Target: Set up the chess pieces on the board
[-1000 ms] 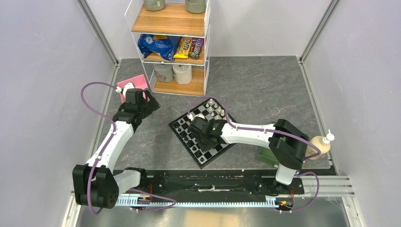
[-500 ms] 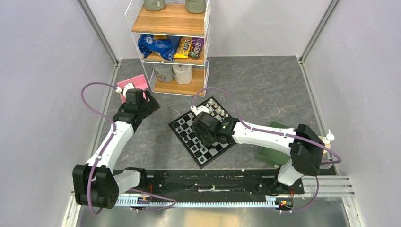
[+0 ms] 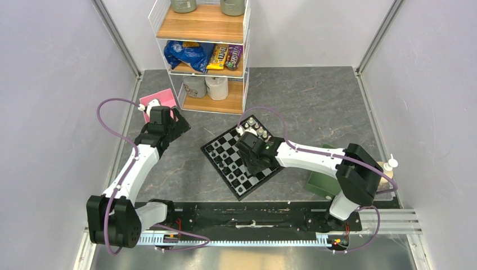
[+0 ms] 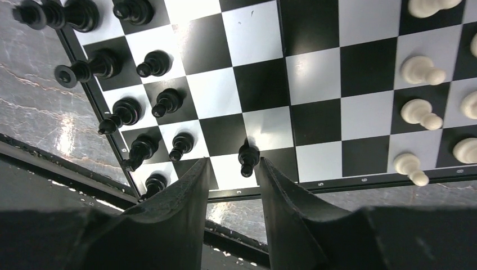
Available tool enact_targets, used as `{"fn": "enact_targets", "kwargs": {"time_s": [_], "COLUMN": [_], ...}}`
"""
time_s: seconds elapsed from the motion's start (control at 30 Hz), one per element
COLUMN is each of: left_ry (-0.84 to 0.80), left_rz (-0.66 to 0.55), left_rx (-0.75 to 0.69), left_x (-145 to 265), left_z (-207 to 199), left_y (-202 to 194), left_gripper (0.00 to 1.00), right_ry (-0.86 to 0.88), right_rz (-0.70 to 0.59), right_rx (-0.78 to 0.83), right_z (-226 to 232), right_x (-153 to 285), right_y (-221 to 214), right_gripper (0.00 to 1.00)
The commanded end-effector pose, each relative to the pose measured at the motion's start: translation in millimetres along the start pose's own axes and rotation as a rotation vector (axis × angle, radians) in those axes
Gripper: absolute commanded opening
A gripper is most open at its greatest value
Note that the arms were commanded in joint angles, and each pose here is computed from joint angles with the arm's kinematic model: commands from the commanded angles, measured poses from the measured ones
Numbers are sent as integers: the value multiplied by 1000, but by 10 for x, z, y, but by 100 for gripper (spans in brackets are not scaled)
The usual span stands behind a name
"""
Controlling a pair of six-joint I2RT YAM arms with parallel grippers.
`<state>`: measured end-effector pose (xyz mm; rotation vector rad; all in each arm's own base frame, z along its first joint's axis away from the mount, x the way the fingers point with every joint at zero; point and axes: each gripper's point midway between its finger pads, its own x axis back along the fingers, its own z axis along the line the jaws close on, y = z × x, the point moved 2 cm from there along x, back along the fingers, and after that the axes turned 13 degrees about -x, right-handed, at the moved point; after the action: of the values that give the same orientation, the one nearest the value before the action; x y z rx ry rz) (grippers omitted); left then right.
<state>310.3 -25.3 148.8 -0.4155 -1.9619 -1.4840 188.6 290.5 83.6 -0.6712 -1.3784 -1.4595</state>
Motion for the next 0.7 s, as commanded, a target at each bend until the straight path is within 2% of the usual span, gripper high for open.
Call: {"fn": "enact_targets", "kwargs": {"time_s": [0.0, 0.67], "left_ry": [-6, -10], "left_rz": [-34, -30], "left_rx": [-14, -12], "left_x": [-28, -44], "left_z": [2, -13], "left_y": [74, 77], "left_gripper": [100, 100], "right_ry": [10, -47], "right_rz": [46, 85], "right_rx": [-19, -16], "right_z": [41, -94], "right_x": [-65, -127], "right_y": [-94, -222], "right_gripper": [44, 31]}}
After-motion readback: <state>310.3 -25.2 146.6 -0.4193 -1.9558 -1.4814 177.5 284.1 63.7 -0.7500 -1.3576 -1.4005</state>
